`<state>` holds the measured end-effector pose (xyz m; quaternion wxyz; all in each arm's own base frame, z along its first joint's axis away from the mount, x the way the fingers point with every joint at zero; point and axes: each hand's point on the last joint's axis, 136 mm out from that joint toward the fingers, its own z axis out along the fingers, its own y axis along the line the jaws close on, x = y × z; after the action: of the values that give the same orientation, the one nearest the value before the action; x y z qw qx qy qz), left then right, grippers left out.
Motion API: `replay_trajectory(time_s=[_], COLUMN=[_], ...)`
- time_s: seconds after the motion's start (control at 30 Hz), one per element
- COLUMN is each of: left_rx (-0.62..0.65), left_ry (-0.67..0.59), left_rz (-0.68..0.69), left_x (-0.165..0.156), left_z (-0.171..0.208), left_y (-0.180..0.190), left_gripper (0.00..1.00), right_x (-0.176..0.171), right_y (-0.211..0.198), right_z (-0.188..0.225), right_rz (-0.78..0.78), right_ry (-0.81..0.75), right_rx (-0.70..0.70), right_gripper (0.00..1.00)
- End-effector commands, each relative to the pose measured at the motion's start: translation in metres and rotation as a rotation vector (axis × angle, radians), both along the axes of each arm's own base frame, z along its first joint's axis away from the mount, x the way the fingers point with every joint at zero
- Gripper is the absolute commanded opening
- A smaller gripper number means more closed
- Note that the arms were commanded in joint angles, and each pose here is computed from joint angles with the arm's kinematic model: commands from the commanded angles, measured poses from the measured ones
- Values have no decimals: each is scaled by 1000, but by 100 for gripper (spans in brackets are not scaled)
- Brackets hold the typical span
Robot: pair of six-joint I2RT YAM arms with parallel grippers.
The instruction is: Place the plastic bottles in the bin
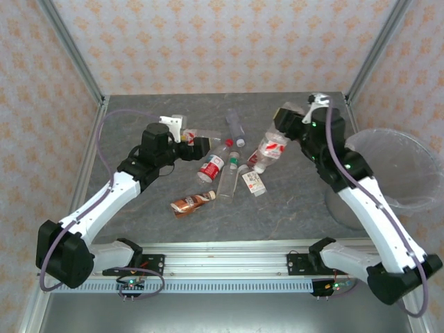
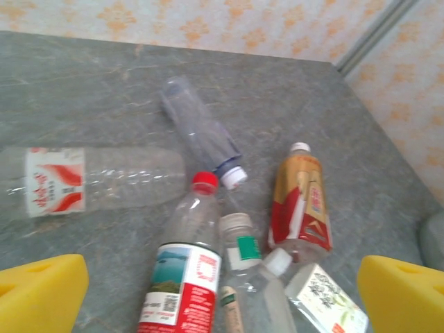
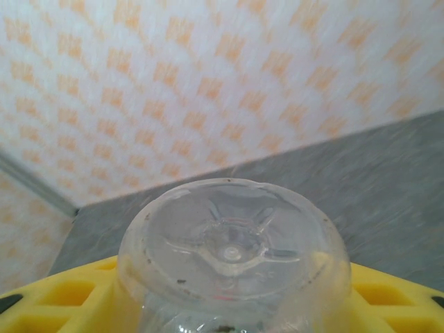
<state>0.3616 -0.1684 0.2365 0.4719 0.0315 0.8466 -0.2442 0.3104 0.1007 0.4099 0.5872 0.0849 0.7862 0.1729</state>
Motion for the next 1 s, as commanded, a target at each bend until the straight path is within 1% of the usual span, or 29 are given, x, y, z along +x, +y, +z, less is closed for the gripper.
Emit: replay_trajectory(time_s=[0.0, 0.07, 0.13, 0.2, 0.3, 0.47, 0.6, 0.73, 0.83, 0.97], left_rx=[9, 24, 53, 69, 72, 75, 76, 60, 65, 75], left_ry=[-104, -110, -106, -98, -86, -53, -52, -53, -41, -28], left_rz=[109, 128, 143, 163, 159, 144, 162, 173, 189, 215], left_x=[9, 10, 11, 12, 14, 19, 23, 25, 25, 23], left_z=[12, 10, 7, 3, -2, -9, -11, -11, -14, -18], left_y=[18, 22, 26, 30, 28, 23, 25, 25, 27, 32], left_gripper=[100, 100, 100, 100, 100, 100, 100, 100, 100, 100], right_x=[-25, -38, -53, -65, -82, -115, -126, -126, -115, -90], right_y=[-56, -81, -102, -114, -130, -170, -187, -197, -201, -213], right_z=[26, 45, 65, 81, 103, 130, 124, 112, 99, 65], right_rz=[-192, -288, -371, -415, -480, -697, -812, -891, -906, -894], right_ry=[-40, -72, -107, -141, -191, -241, -177, -128, -106, 3], right_rx=[-251, -343, -406, -429, -448, -518, -594, -651, -655, -634], right_gripper=[59, 59, 59, 59, 58, 57, 57, 57, 57, 57])
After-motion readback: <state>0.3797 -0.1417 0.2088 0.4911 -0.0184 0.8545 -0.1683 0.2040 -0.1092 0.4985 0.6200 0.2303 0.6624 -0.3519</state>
